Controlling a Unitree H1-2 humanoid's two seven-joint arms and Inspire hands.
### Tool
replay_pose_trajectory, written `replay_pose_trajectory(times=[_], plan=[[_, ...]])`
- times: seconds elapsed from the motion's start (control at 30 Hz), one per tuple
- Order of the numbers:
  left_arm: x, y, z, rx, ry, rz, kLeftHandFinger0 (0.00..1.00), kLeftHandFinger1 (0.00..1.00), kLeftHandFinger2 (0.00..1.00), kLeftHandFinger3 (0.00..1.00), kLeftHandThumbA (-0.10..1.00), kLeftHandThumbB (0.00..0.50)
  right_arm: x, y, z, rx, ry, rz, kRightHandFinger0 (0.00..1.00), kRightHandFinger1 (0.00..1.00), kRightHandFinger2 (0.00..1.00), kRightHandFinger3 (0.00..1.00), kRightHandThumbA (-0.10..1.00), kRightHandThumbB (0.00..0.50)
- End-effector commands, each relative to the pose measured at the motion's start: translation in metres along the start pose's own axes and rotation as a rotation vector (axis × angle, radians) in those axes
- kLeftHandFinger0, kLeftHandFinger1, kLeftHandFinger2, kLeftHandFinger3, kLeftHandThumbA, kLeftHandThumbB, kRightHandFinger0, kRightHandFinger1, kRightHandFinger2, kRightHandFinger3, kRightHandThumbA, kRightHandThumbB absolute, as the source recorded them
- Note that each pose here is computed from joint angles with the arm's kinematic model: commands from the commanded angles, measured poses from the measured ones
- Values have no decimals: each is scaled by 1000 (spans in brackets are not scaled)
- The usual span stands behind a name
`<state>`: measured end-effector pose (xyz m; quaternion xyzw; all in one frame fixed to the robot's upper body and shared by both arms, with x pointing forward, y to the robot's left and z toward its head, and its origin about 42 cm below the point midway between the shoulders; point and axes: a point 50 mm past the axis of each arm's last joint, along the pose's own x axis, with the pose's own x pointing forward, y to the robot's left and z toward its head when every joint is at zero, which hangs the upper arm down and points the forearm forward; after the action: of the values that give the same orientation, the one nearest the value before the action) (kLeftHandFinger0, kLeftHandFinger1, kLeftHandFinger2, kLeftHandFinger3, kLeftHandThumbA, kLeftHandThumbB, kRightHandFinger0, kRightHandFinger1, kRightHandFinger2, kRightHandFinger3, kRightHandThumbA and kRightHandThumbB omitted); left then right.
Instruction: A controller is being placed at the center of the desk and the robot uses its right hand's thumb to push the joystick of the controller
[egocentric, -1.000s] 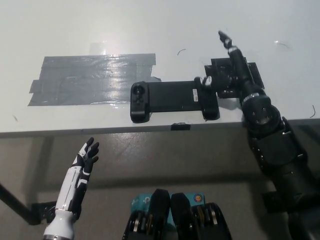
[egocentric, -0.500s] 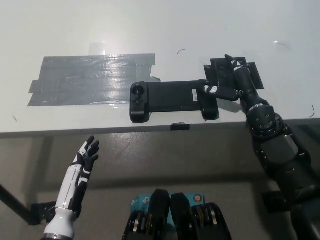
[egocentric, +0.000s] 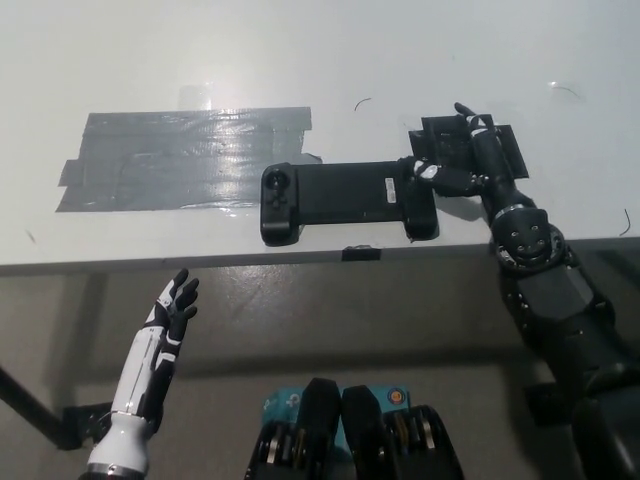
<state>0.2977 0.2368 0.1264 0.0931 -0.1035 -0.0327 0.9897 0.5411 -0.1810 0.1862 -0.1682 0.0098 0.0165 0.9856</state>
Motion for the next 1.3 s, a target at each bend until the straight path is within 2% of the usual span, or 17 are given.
replay_pose_trajectory(times=[0.0, 0.2, 0.23, 0.3, 0.33, 0.37, 0.5, 0.57, 0.63, 0.7, 0.77, 0.8, 1.0, 1.1, 1.2, 1.23, 1.27], plan=[[5, 4, 10, 13, -56, 4, 1000, 1000, 1000, 1000, 961, 2, 14, -19, 39, 26, -106, -105, 1000, 1000, 1000, 1000, -100, 0], [6, 5, 11, 15, -61, 2, 1000, 1000, 1000, 1000, 956, 3, 14, -21, 41, 13, -128, -128, 1000, 1000, 1000, 1000, -100, 0], [7, 5, 10, 17, -62, 3, 1000, 1000, 1000, 1000, 958, 3, 14, -21, 41, 10, -130, -130, 1000, 1000, 1000, 1000, 42, 0], [7, 5, 10, 22, -61, 4, 1000, 1000, 1000, 1000, 961, 3, 15, -21, 45, 10, -139, -131, 1000, 1000, 1000, 1000, 529, 0], [7, 5, 10, 17, -61, 5, 1000, 1000, 1000, 1000, 961, 5, 15, -22, 48, 11, -146, -131, 1000, 1000, 1000, 1000, 698, 2], [7, 5, 11, 13, -58, 4, 1000, 1000, 1000, 1000, 961, 10, 14, -23, 53, 26, -166, -131, 1000, 1000, 1000, 1000, 1000, 37], [7, 5, 11, 22, -60, 4, 1000, 1000, 1000, 1000, 968, 8, 11, -26, 69, 58, -269, -128, 1000, 1000, 1000, 1000, 1000, 247], [8, 5, 11, 24, -59, 4, 1000, 1000, 1000, 1000, 969, 8, 7, -28, 86, 136, -348, -118, 1000, 1000, 1000, 1000, 1000, 288], [8, 5, 10, 26, -60, 3, 1000, 1000, 1000, 1000, 970, 8, 4, -29, 97, 139, -396, -127, 1000, 1000, 1000, 1000, 1000, 302], [8, 5, 11, 26, -61, 1, 1000, 1000, 1000, 1000, 973, 5, -5, -32, 118, 132, -470, -130, 1000, 1000, 1000, 1000, 1000, 259], [7, 5, 11, 26, -60, 0, 1000, 1000, 1000, 1000, 975, 4, -12, -33, 128, 139, -509, -125, 1000, 1000, 1000, 1000, 1000, 252], [8, 5, 11, 23, -61, 0, 1000, 1000, 1000, 1000, 974, 5, -23, -35, 143, 156, -575, -117, 1000, 1000, 1000, 1000, 1000, 285], [10, 6, 13, 26, -63, -1, 1000, 1000, 1000, 1000, 968, 1, -69, -39, 175, 174, -751, -94, 1000, 1000, 1000, 1000, 1000, 286], [13, 6, 14, 29, -70, 0, 1000, 1000, 1000, 1000, 971, 15, -93, -37, 170, 204, -789, -68, 1000, 1000, 1000, 1000, 1000, 267], [15, 8, 15, 31, -69, 2, 1000, 1000, 1000, 1000, 976, 25, -127, -26, 145, 185, -783, -31, 1000, 1000, 1000, 1000, 1000, 288], [15, 8, 15, 31, -69, 2, 1000, 1000, 1000, 1000, 977, 26, -137, -22, 137, 173, -774, -19, 1000, 1000, 1000, 1000, 1000, 277], [13, 8, 14, 30, -64, 2, 1000, 1000, 1000, 1000, 978, 28, -149, -18, 125, 159, -766, 4, 1000, 1000, 1000, 1000, 1000, 231]])
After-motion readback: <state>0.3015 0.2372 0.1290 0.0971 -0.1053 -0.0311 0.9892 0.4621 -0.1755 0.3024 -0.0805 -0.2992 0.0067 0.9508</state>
